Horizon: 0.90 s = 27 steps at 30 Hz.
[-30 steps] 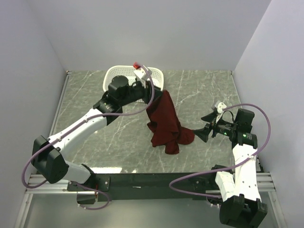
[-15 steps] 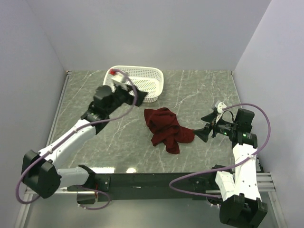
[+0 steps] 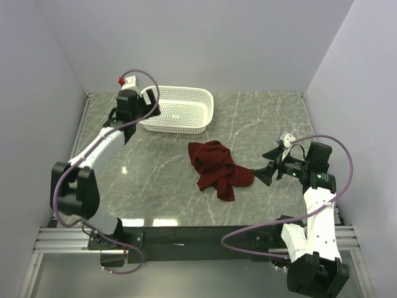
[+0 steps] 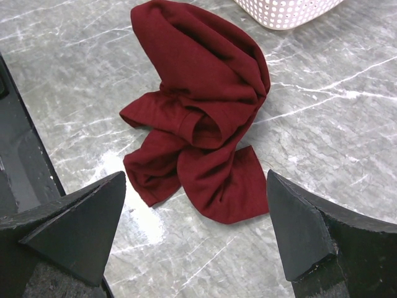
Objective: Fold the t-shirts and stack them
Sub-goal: Move the tshirt to the center of the board, then flatten the tshirt out
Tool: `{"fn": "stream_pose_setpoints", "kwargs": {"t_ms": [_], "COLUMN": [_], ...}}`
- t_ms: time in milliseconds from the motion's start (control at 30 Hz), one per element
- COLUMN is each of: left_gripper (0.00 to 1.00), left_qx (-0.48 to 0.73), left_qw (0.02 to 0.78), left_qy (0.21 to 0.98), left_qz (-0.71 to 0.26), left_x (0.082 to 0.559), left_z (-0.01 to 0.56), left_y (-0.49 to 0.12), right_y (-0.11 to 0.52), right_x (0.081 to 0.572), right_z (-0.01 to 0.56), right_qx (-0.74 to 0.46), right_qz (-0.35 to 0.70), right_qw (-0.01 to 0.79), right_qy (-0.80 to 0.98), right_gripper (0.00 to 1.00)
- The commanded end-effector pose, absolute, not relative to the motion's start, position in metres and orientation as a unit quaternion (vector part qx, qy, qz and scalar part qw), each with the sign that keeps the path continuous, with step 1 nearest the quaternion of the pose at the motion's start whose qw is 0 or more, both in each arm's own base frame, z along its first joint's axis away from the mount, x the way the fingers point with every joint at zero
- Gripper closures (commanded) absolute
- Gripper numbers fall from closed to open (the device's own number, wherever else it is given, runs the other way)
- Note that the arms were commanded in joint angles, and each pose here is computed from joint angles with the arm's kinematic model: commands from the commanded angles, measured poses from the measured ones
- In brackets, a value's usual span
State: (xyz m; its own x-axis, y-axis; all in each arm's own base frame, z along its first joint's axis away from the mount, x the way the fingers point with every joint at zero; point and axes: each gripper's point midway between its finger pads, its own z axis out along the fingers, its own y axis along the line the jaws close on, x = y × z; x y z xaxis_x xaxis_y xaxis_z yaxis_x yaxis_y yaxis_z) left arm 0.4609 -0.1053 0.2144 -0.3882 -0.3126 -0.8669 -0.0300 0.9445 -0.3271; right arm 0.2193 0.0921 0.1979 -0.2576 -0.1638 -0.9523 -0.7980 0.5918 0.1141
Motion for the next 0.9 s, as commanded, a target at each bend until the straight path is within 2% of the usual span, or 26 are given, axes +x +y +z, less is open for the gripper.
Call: {"fn": "stream_pose_setpoints", "kwargs": {"t_ms": [0,67,100,133,333,400,667,767,800,867], "left_gripper": [0.01,0.05,0.1,0.12,0.11,0.13,0.27,0.48,0.6,0.7], "left_qx": [-0.056,-0.038,-0.049,-0.045,-0.015,-0.015,-0.005,-0.008,-0.01,-0.022], "left_qw": [0.53,0.52,0.495,0.499,0.486,0.446,0.386,0.382,0.386,0.399], "left_qy": [0.846,0.851,0.865,0.863,0.872,0.894,0.922,0.923,0.922,0.916], "left_qz": [-0.018,-0.057,-0.062,-0.07,-0.053,-0.049,-0.039,-0.039,-0.041,-0.043], "left_x": [0.497,0.518,0.528,0.538,0.578,0.581,0.593,0.594,0.593,0.591], "left_z": [0.19,0.192,0.169,0.18,0.171,0.137,0.085,0.079,0.08,0.087], "left_y": [-0.051,-0.052,-0.039,-0.038,-0.035,-0.034,-0.028,-0.027,-0.027,-0.027], "right_y": [0.092,0.092,0.092,0.092,0.093,0.092,0.092,0.092,0.092,0.092], "right_x": [0.22,0.221,0.22,0.22,0.22,0.219,0.22,0.22,0.22,0.22], "right_z": [0.209,0.209,0.209,0.208,0.209,0.21,0.209,0.209,0.208,0.209], "right_qx": [-0.34,-0.341,-0.341,-0.342,-0.343,-0.343,-0.342,-0.343,-0.342,-0.342], "right_qz": [0.305,0.303,0.302,0.302,0.307,0.306,0.305,0.306,0.307,0.306], "right_qw": [0.524,0.526,0.526,0.526,0.524,0.524,0.524,0.523,0.522,0.522], "right_qy": [0.718,0.718,0.718,0.718,0.717,0.717,0.718,0.718,0.719,0.719], "right_gripper": [0.0,0.0,0.0,0.0,0.0,0.0,0.0,0.0,0.0,0.0]}}
